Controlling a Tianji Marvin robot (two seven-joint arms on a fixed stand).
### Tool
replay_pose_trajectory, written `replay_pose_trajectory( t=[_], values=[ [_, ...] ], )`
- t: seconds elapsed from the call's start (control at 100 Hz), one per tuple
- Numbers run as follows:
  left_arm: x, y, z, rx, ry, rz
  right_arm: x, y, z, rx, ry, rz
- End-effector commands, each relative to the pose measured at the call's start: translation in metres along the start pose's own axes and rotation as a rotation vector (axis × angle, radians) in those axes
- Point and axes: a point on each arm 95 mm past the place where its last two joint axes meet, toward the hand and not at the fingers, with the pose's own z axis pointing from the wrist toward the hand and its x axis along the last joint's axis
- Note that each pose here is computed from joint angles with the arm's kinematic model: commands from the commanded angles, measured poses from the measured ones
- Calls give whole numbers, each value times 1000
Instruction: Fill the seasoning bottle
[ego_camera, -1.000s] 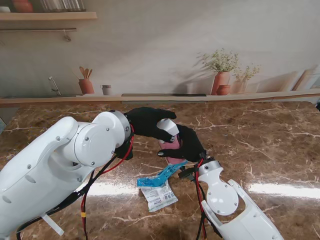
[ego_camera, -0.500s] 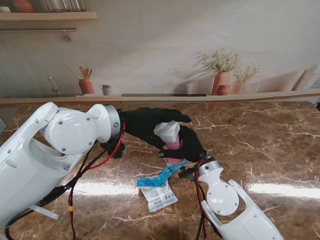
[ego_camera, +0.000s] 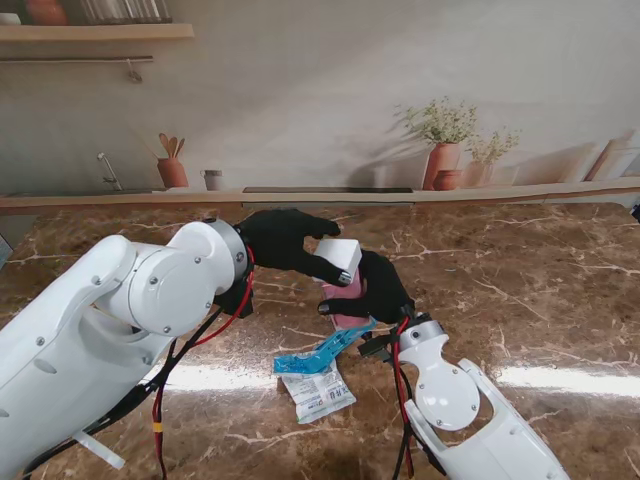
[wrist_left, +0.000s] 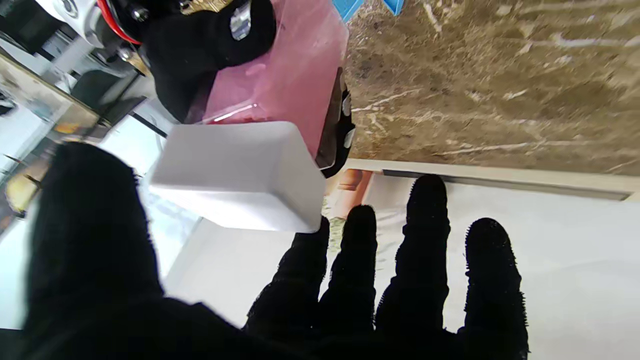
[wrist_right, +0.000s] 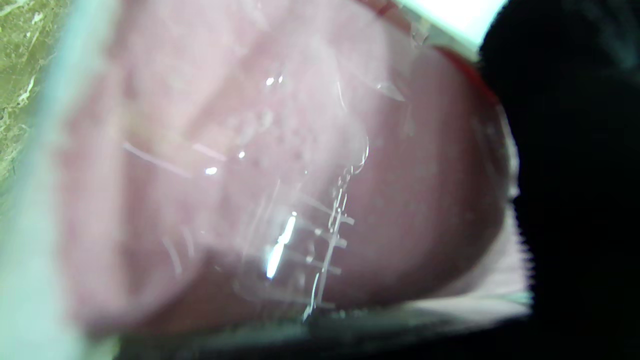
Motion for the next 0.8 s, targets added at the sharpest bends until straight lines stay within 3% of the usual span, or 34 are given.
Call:
replay_pose_trajectory(
  t=[0.0, 0.09, 0.35, 0.79],
  values=[
    [3, 3, -2, -21, -42, -26, 2, -1, -1, 11, -3, 2],
    [6, 7, -5, -53, -85, -52, 1, -1, 0, 12, -4, -29],
    [11, 13, 0, -66, -120, -106, 1, -5, 2, 16, -1, -101],
    [12, 15, 6, -54, -142, -25, 1, -7, 4, 15, 7, -147]
  ],
)
